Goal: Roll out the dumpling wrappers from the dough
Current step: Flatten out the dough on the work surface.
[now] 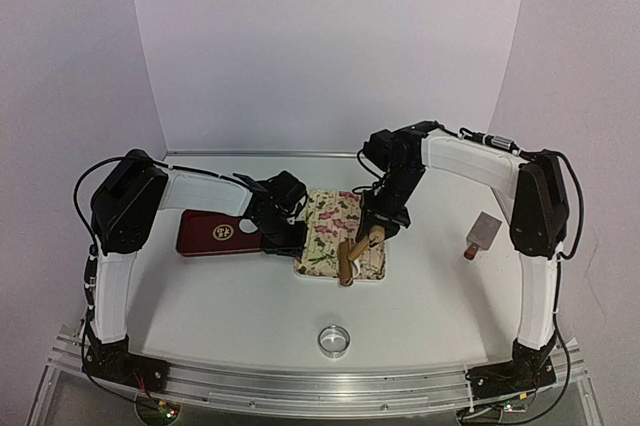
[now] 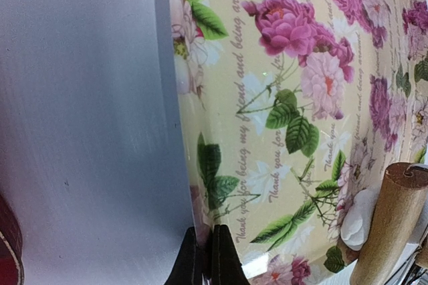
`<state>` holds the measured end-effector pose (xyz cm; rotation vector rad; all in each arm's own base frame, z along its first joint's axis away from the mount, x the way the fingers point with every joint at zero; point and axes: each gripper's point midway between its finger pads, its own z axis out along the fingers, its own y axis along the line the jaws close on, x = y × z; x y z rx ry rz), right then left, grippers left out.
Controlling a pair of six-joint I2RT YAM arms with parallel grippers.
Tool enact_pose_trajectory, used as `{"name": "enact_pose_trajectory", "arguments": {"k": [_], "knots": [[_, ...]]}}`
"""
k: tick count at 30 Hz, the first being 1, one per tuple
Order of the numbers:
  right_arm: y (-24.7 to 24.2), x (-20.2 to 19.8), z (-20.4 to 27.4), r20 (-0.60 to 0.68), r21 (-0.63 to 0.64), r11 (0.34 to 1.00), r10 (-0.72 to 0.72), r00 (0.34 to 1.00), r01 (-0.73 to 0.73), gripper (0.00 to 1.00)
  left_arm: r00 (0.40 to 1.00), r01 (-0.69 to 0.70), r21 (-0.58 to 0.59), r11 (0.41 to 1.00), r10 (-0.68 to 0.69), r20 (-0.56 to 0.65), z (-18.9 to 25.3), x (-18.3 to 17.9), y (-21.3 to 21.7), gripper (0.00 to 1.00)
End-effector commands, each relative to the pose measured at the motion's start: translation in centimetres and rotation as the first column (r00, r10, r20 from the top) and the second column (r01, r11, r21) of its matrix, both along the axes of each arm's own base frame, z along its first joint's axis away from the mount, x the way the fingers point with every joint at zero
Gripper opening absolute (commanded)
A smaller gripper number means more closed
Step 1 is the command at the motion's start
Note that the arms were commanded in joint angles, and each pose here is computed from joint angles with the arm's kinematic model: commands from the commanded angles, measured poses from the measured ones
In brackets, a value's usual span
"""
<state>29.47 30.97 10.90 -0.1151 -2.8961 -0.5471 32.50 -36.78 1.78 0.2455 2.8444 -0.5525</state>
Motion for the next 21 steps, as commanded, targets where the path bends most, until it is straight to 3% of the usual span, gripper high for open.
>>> {"name": "enact_pose_trajectory", "arguments": {"k": [1, 14, 21], "knots": [[-2.4, 0.5, -8.0, -0.019, -0.222, 0.975, 0.009, 1.000, -0.013, 0.00, 0.999, 0.041, 0.008, 0.999, -0.041, -0.005, 0.1, -1.2, 0.0, 0.00], [-2.5, 0.3, -10.1, -0.064, -0.247, 0.969, 0.011, 0.998, -0.026, 0.00, 0.999, 0.039, 0.002, 0.999, -0.039, 0.001, 0.3, -0.9, -0.5, 0.00], [-1.2, 1.5, -7.3, -0.005, -0.185, 0.983, 0.007, 1.000, -0.008, 0.00, 1.000, 0.027, 0.011, 1.000, -0.027, 0.011, 0.5, -0.7, -0.3, 0.00]]}}
